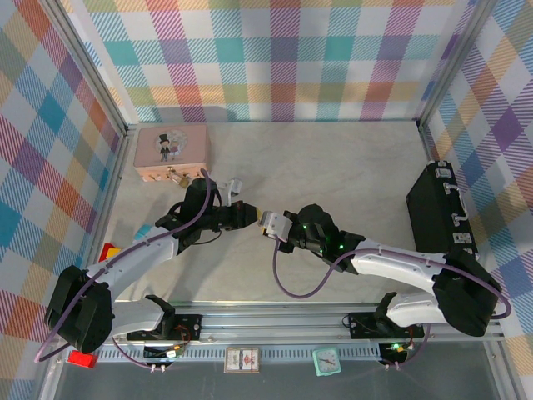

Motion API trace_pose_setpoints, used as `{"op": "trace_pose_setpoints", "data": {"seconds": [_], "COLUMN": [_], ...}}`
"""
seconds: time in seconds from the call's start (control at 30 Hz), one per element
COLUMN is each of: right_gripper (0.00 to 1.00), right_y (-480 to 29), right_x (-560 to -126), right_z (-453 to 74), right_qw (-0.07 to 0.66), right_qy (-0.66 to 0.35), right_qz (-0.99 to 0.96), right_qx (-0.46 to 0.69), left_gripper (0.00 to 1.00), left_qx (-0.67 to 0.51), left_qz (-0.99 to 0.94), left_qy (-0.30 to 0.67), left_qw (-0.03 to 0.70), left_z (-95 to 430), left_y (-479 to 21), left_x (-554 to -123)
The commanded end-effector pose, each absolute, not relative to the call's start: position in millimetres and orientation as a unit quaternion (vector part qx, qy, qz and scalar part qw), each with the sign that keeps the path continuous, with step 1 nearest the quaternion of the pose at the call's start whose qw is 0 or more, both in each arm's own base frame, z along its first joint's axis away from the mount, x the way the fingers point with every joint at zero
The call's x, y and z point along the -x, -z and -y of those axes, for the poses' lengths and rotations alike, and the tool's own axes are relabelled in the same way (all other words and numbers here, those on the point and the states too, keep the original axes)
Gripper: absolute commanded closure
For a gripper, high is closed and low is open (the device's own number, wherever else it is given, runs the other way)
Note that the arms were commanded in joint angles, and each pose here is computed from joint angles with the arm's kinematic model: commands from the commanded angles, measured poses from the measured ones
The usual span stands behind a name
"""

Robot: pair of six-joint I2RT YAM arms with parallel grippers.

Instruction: Unlock the padlock with the key

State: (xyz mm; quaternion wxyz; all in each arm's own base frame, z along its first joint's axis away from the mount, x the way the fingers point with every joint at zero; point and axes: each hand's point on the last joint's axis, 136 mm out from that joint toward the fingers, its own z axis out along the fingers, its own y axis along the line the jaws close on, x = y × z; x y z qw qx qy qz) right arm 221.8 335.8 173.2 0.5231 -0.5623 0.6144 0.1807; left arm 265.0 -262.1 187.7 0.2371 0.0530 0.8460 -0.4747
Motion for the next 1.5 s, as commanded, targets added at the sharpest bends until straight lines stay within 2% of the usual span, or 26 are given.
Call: {"op": "trace_pose_setpoints", "data": {"seconds": [0.0, 0.07, 0.1, 0.23, 0.33, 0.5, 0.6, 0.7, 0.8, 0.87, 1.03, 1.47], "right_gripper": [1.0, 1.0, 0.96, 0.66, 0.5, 0.39, 0.28, 0.26, 0.26, 0.26, 0.25, 0.26], "right_y": [-193, -193, -195, -211, -225, -242, -246, -255, -254, -258, -269, -270], "right_x": [-224, -225, -226, -231, -232, -238, -240, -241, -255, -263, -266, -286], "right_z": [-344, -343, -343, -342, -340, -346, -346, -343, -335, -328, -320, -298], "right_qw": [0.549, 0.55, 0.552, 0.574, 0.579, 0.518, 0.466, 0.394, 0.307, 0.274, 0.266, 0.276], "right_qy": [-0.18, -0.178, -0.18, -0.199, -0.248, -0.364, -0.434, -0.525, -0.583, -0.617, -0.651, -0.664], "right_qz": [-0.596, -0.599, -0.599, -0.61, -0.636, -0.714, -0.742, -0.738, -0.746, -0.734, -0.708, -0.694], "right_qx": [0.557, 0.554, 0.551, 0.508, 0.447, 0.299, 0.21, 0.154, 0.097, 0.074, 0.069, 0.033], "left_gripper": [0.97, 1.0, 1.0, 1.0, 1.0, 1.0, 1.0, 1.0, 1.0, 1.0, 1.0, 1.0], "left_qx": [-0.067, -0.065, -0.061, -0.022, 0.02, 0.091, 0.107, 0.086, 0.049, 0.029, 0.023, 0.011], "left_qz": [-0.841, -0.841, -0.841, -0.836, -0.822, -0.771, -0.733, -0.698, -0.664, -0.645, -0.613, -0.617], "left_qy": [0.479, 0.479, 0.478, 0.473, 0.465, 0.472, 0.495, 0.525, 0.562, 0.586, 0.632, 0.643], "left_qw": [0.242, 0.244, 0.246, 0.278, 0.328, 0.417, 0.455, 0.479, 0.49, 0.489, 0.474, 0.454], "left_z": [266, 266, 266, 261, 251, 231, 228, 236, 249, 258, 270, 277], "left_y": [-197, -198, -197, -205, -222, -251, -268, -285, -298, -303, -301, -296], "left_x": [-265, -266, -268, -283, -300, -326, -335, -340, -340, -339, -342, -338]}}
